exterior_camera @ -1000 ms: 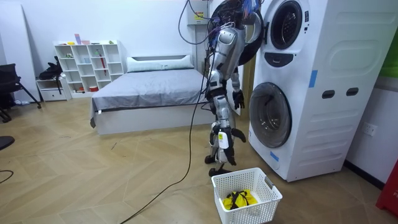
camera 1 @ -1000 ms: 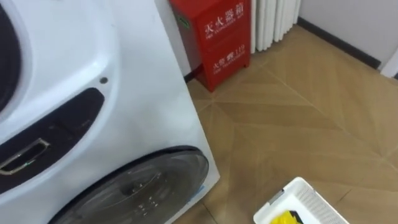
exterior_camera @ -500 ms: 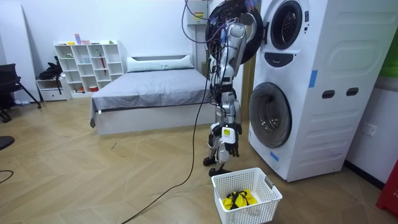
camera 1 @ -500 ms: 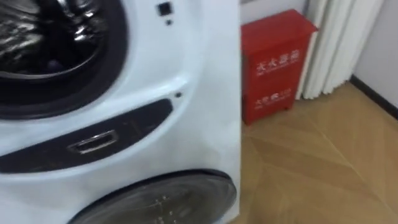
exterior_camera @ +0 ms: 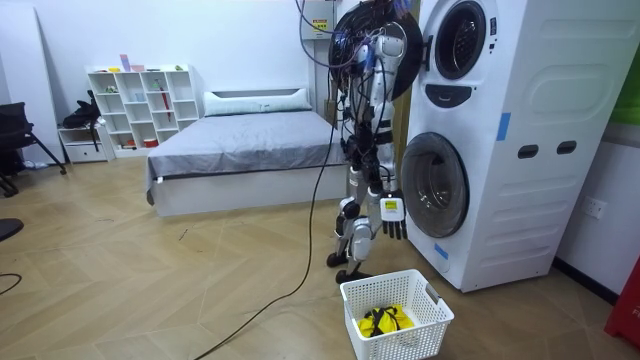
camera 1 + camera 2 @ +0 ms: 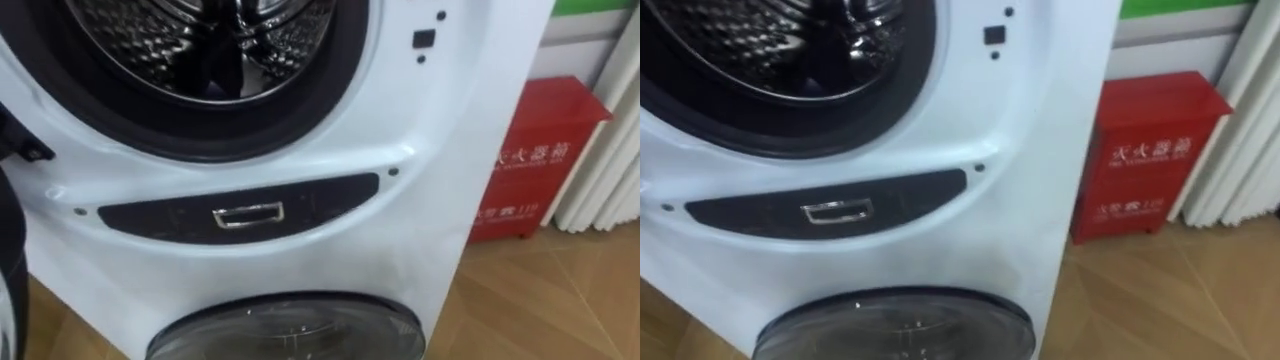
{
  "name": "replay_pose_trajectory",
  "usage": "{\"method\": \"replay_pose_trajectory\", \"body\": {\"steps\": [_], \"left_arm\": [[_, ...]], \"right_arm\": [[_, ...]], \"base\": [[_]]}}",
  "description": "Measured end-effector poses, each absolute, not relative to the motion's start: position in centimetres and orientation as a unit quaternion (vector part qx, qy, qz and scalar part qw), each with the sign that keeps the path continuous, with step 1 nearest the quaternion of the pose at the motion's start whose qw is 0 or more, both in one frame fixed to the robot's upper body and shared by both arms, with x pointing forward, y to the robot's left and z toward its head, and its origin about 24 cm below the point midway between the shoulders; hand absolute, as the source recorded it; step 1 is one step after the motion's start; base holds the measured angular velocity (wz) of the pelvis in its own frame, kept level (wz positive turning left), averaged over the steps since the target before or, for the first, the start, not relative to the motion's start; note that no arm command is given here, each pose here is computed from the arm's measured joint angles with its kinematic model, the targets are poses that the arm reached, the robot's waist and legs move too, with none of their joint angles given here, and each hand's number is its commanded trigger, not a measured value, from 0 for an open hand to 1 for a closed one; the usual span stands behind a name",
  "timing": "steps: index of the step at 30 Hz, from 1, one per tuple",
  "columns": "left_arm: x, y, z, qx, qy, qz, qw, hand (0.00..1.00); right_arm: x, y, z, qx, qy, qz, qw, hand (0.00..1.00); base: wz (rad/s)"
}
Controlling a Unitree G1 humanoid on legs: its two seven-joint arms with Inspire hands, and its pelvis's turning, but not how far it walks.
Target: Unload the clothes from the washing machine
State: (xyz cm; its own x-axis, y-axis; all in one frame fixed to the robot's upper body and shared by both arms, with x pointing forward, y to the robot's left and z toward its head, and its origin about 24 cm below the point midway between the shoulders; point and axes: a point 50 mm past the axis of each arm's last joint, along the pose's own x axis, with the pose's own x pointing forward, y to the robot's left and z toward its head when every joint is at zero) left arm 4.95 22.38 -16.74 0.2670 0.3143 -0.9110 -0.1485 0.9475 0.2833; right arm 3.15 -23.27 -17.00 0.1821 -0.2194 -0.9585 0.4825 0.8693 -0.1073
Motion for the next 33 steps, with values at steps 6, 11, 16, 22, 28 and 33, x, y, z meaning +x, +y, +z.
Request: {"method": "replay_pose_trajectory", "body": {"steps": [6,11,16,22,28,33], "left_arm": [[4.6,22.5,-16.8,0.058,0.589,0.159,0.790,0.00],[4.4,22.4,-16.8,0.050,0.590,0.165,0.788,0.00],[3.5,22.7,-16.7,0.050,0.593,0.179,0.784,0.00],[3.1,23.0,-16.6,0.060,0.590,0.188,0.783,0.00],[3.4,24.1,-16.3,0.052,0.579,0.216,0.784,0.00],[5.2,24.2,-16.1,0.065,0.566,0.196,0.798,0.00]], "right_arm": [[2.4,-23.0,-17.1,0.107,0.609,-0.227,0.753,0.00],[2.1,-23.0,-17.1,0.107,0.611,-0.228,0.750,0.00],[2.0,-23.0,-17.1,0.107,0.613,-0.227,0.750,0.00],[1.4,-23.0,-17.1,0.101,0.618,-0.223,0.747,0.00],[2.1,-23.1,-17.1,0.072,0.620,-0.189,0.758,0.00],[3.0,-24.3,-16.7,0.023,0.614,-0.175,0.769,0.00]], "base": [[0.12],[0.00],[-0.02],[-0.04],[-0.10],[-0.03]]}}
